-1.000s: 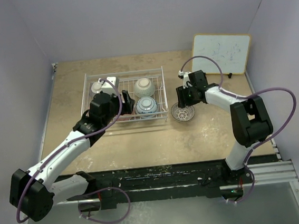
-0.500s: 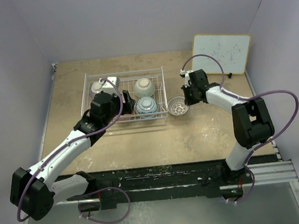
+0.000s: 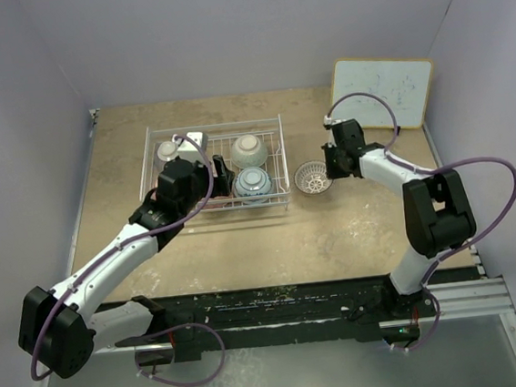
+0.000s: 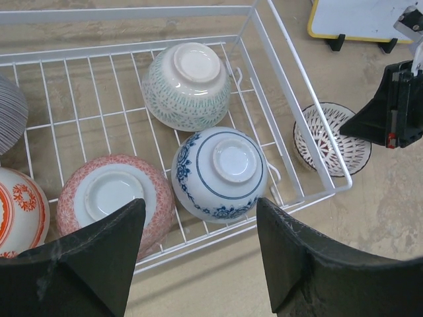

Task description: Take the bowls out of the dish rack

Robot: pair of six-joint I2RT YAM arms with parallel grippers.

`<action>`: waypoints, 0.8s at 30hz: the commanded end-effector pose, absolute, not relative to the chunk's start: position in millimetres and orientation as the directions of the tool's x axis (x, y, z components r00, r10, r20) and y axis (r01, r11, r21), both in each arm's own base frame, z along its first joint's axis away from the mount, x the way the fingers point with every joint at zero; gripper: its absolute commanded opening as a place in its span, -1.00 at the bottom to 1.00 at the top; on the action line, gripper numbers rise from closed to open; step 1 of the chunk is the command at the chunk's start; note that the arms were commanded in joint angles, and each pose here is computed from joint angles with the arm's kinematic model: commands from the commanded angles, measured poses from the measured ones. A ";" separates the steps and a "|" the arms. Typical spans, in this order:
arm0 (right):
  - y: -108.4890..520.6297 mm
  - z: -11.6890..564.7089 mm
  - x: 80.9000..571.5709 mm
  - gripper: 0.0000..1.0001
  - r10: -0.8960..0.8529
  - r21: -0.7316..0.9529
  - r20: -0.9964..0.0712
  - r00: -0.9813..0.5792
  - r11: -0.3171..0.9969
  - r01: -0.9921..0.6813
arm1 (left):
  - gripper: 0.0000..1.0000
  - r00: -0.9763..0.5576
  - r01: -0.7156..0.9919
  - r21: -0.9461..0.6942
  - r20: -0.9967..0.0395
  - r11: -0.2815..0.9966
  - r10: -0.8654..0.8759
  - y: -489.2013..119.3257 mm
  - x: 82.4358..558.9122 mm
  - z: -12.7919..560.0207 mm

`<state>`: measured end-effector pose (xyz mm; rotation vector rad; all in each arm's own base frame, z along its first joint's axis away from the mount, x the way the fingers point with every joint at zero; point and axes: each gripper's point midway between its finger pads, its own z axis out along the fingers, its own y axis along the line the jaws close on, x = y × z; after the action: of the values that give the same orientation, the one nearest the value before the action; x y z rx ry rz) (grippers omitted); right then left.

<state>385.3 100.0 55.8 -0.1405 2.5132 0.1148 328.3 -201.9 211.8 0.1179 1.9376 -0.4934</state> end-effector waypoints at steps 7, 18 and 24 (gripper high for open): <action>31.2 94.2 399.6 -1.00 0.217 0.112 -0.721 -0.658 0.974 0.198 | 0.42 -0.392 0.339 -0.365 -0.893 0.867 -0.223 -217.9 335.9 219.4; 23.0 91.8 399.8 -0.29 0.255 0.132 -0.725 -0.640 0.963 0.235 | 0.44 -0.397 0.338 -0.359 -0.893 0.870 -0.214 -219.3 338.7 214.2; 19.6 109.8 397.8 0.11 0.254 0.130 -0.752 -0.608 0.962 0.240 | 0.45 -0.380 0.350 -0.341 -0.903 0.872 -0.201 -220.7 342.0 214.2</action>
<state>386.9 21.6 74.3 0.3300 2.3640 0.0144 333.9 -215.7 200.9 0.1133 1.9390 -0.5570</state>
